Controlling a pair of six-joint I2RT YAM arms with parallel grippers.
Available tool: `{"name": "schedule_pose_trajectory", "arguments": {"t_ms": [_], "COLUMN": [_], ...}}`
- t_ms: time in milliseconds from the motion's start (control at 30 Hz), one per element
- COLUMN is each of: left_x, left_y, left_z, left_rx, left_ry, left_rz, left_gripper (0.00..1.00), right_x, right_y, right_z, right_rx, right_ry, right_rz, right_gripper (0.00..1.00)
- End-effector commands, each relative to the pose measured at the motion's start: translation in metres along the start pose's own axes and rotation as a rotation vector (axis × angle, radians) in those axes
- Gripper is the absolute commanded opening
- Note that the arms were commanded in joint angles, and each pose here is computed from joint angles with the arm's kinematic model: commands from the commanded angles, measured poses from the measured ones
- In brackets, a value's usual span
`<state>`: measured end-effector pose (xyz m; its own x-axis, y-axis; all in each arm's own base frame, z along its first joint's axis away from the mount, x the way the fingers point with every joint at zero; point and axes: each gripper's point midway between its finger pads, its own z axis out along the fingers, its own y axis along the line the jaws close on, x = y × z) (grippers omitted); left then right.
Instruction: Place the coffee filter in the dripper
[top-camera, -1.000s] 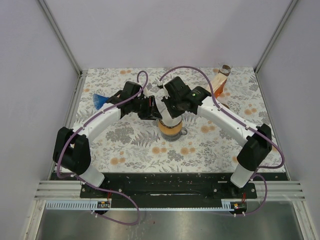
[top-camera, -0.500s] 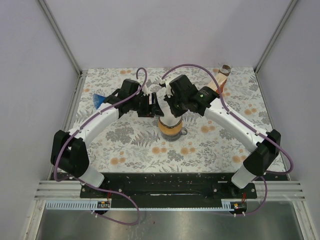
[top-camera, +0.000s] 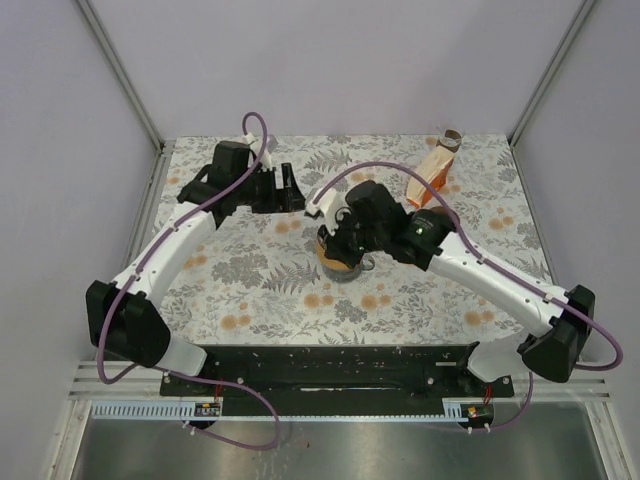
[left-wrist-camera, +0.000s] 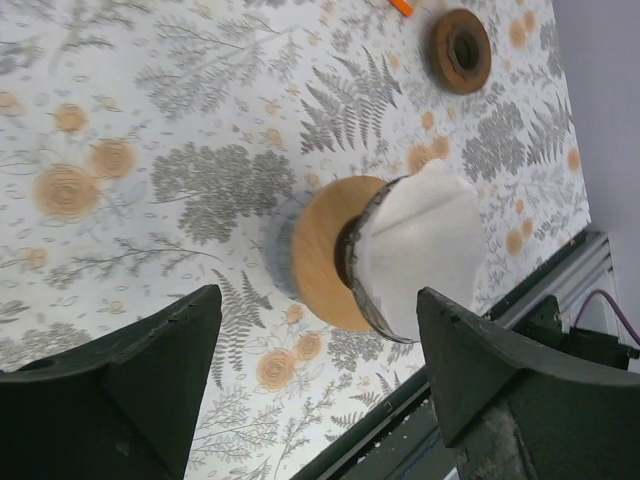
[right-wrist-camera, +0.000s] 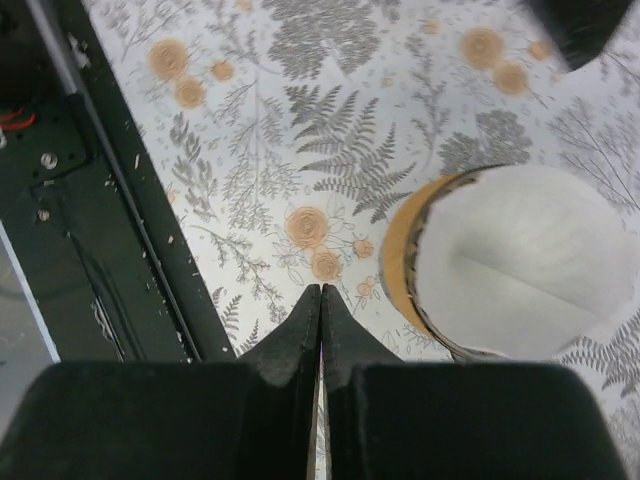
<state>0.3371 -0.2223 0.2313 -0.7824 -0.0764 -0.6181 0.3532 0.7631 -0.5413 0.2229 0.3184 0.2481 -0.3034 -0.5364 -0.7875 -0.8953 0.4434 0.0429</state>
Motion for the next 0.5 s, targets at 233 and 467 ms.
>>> {"name": "schedule_pose_trajectory", "arguments": {"t_ms": [233,467], "left_x": [-0.051,-0.052], "left_y": [0.032,0.034], "left_z": [-0.054,-0.061], "left_rx": [-0.106,-0.103], "left_ry": [-0.204,-0.226], "left_rz": [0.024,0.026], "left_gripper": [0.83,0.83], "right_x": [0.077,0.114], "right_y": [0.051,0.031], "right_z": [0.084,0.117], "right_rx": [-0.142,-0.096], "right_ry": [0.193,0.269], "right_rz": [-0.627,-0.810], "right_gripper": [0.01,0.00]}}
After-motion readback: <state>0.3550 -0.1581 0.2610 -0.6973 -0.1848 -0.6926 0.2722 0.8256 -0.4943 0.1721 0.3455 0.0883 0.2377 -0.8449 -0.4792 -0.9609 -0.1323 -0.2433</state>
